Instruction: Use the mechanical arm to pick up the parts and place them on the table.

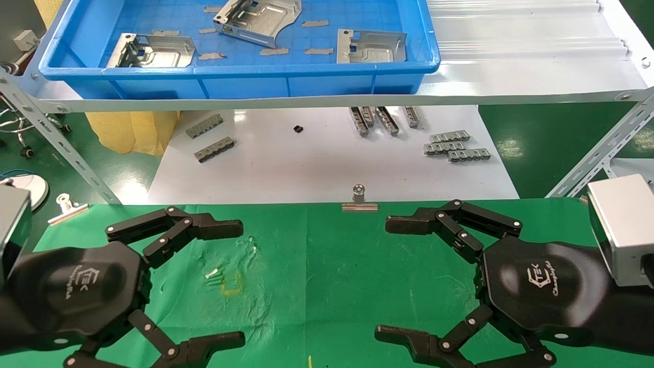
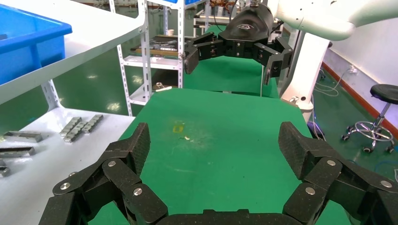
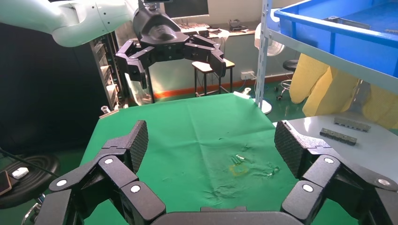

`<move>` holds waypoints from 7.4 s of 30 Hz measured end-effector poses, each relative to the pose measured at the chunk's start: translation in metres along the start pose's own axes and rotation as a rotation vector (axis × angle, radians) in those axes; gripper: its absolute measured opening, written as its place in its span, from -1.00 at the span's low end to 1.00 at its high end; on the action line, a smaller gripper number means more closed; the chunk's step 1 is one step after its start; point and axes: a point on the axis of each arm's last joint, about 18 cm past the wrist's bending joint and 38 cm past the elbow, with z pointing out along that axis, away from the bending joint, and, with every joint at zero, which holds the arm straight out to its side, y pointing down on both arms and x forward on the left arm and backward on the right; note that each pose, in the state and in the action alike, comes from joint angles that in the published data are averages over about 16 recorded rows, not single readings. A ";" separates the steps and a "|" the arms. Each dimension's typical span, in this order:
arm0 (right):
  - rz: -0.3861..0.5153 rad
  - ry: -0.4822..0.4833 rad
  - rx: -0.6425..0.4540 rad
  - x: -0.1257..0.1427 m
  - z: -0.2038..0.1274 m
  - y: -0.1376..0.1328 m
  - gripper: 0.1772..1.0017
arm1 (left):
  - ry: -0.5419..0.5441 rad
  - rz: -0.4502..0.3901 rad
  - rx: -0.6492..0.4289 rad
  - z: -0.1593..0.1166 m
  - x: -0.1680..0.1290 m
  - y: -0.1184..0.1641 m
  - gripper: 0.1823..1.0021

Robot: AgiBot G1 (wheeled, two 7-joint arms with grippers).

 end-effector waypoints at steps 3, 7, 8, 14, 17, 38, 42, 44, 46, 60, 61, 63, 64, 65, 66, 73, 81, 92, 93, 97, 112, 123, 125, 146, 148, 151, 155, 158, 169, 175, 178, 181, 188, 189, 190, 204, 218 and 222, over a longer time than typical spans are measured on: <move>0.000 0.000 0.000 0.000 0.000 0.000 1.00 | 0.000 0.000 0.000 0.000 0.000 0.000 1.00; 0.000 0.000 0.000 0.000 0.000 0.000 1.00 | 0.000 0.000 0.000 0.000 0.000 0.000 1.00; 0.000 0.000 0.000 0.000 0.000 0.000 1.00 | 0.000 0.000 0.000 0.000 0.000 0.000 1.00; 0.000 0.000 0.000 0.000 0.000 0.000 1.00 | 0.000 0.000 0.000 0.000 0.000 0.000 1.00; 0.000 0.000 0.000 0.000 0.000 0.000 1.00 | 0.000 0.000 0.000 0.000 0.000 0.000 1.00; 0.000 0.000 0.000 0.000 0.000 0.000 0.68 | 0.000 0.000 0.000 0.000 0.000 0.000 1.00; 0.000 0.000 0.000 0.000 0.000 0.000 0.53 | 0.000 0.000 0.000 0.000 0.000 0.000 1.00; 0.000 0.000 0.000 0.000 0.000 0.000 0.42 | 0.000 0.000 0.000 0.000 0.000 0.000 1.00; 0.000 0.000 0.000 0.000 0.000 0.000 0.30 | 0.000 0.000 0.000 0.000 0.000 0.000 1.00; 0.000 0.000 0.000 0.000 0.000 0.000 -0.46 | -0.013 0.016 0.002 0.001 -0.004 -0.003 1.00; 0.000 0.000 0.000 0.000 0.000 0.000 -0.51 | -0.019 0.022 0.003 0.001 -0.005 -0.004 1.00; 0.000 0.000 0.000 0.000 0.000 0.000 -0.61 | -0.035 0.040 0.005 0.002 -0.011 -0.009 1.00; 0.000 0.000 0.000 0.000 0.000 0.000 -0.66 | -0.046 0.049 0.007 0.002 -0.015 -0.011 1.00; 0.000 0.000 0.000 0.000 0.000 0.000 -0.68 | -0.058 0.059 0.007 0.003 -0.021 -0.014 1.00; 0.000 0.000 0.000 0.000 0.000 0.000 -0.71 | -0.072 0.069 0.008 0.004 -0.027 -0.017 1.00; 0.000 0.000 0.000 0.000 0.000 0.000 -0.88 | -0.225 0.138 0.027 0.017 -0.098 -0.048 1.00; 0.000 0.000 0.000 0.000 0.000 0.000 -0.96 | -0.478 0.138 0.026 0.050 -0.209 -0.091 1.00; 0.000 0.000 0.000 0.000 0.000 0.000 -0.96 | -0.789 0.058 -0.068 0.083 -0.293 -0.099 1.00; 0.000 0.000 0.000 0.000 0.000 0.000 -0.96 | -0.807 0.050 -0.075 0.084 -0.296 -0.098 1.00; 0.000 0.000 0.000 0.000 0.000 0.000 -0.95 | -0.860 0.017 -0.098 0.087 -0.305 -0.092 0.99; 0.000 0.000 0.000 0.000 0.000 0.000 -0.68 | -0.931 -0.057 -0.120 0.094 -0.314 -0.081 0.77; 0.000 0.000 0.000 0.000 0.000 0.000 -0.15 | -0.927 -0.058 -0.133 0.099 -0.313 -0.079 0.27; 0.000 0.000 0.000 0.000 0.000 0.000 -0.04 | -0.925 -0.056 -0.137 0.100 -0.313 -0.078 0.14; 0.000 0.000 0.000 0.000 0.000 0.000 0.88 | -0.916 0.017 -0.098 0.088 -0.313 -0.106 -0.73; 0.000 0.000 0.000 0.000 0.000 0.000 0.93 | -0.899 0.035 -0.083 0.083 -0.311 -0.114 -0.74; 0.000 0.000 0.000 0.000 0.000 0.000 0.95 | -0.857 0.069 -0.065 0.075 -0.305 -0.126 -0.76; 0.000 0.000 0.000 0.000 0.000 0.000 0.98 | -0.771 0.125 -0.050 0.062 -0.290 -0.138 -0.76; 0.000 0.000 0.000 0.000 0.000 0.000 0.99 | -0.685 0.173 -0.050 0.053 -0.275 -0.143 -0.76; 0.000 0.000 0.000 0.000 0.000 0.000 1.00 | -0.360 0.343 -0.097 0.019 -0.207 -0.132 -0.76; 0.000 0.000 0.000 0.000 0.000 0.000 1.00 | -0.262 0.398 -0.163 0.000 -0.180 -0.102 -0.76; 0.000 0.000 0.000 0.000 0.000 0.000 1.00 | -0.232 0.402 -0.215 -0.008 -0.170 -0.077 -0.76; 0.000 0.000 0.000 0.000 0.000 0.000 1.00 | -0.200 0.390 -0.276 -0.011 -0.161 -0.046 -0.76; 0.000 0.000 0.000 0.000 0.000 0.000 1.00 | -0.152 0.362 -0.425 -0.013 -0.149 0.036 -0.76; 0.000 0.000 0.000 0.000 0.000 0.000 1.00 | -0.150 0.362 -0.445 -0.013 -0.149 0.046 -0.76; 0.000 0.000 0.000 0.000 0.000 0.000 1.00 | -0.149 0.363 -0.463 -0.012 -0.149 0.057 -0.76; 0.000 0.000 0.000 0.000 0.000 0.000 1.00 | -0.150 0.386 -0.553 -0.009 -0.148 0.125 -0.76; 0.000 0.000 0.000 0.000 0.000 0.000 1.00 | -0.135 0.386 -0.541 -0.005 -0.145 0.130 -0.60; 0.000 0.000 0.000 0.000 0.000 0.000 1.00 | -0.142 0.372 -0.516 -0.004 -0.144 0.127 -0.45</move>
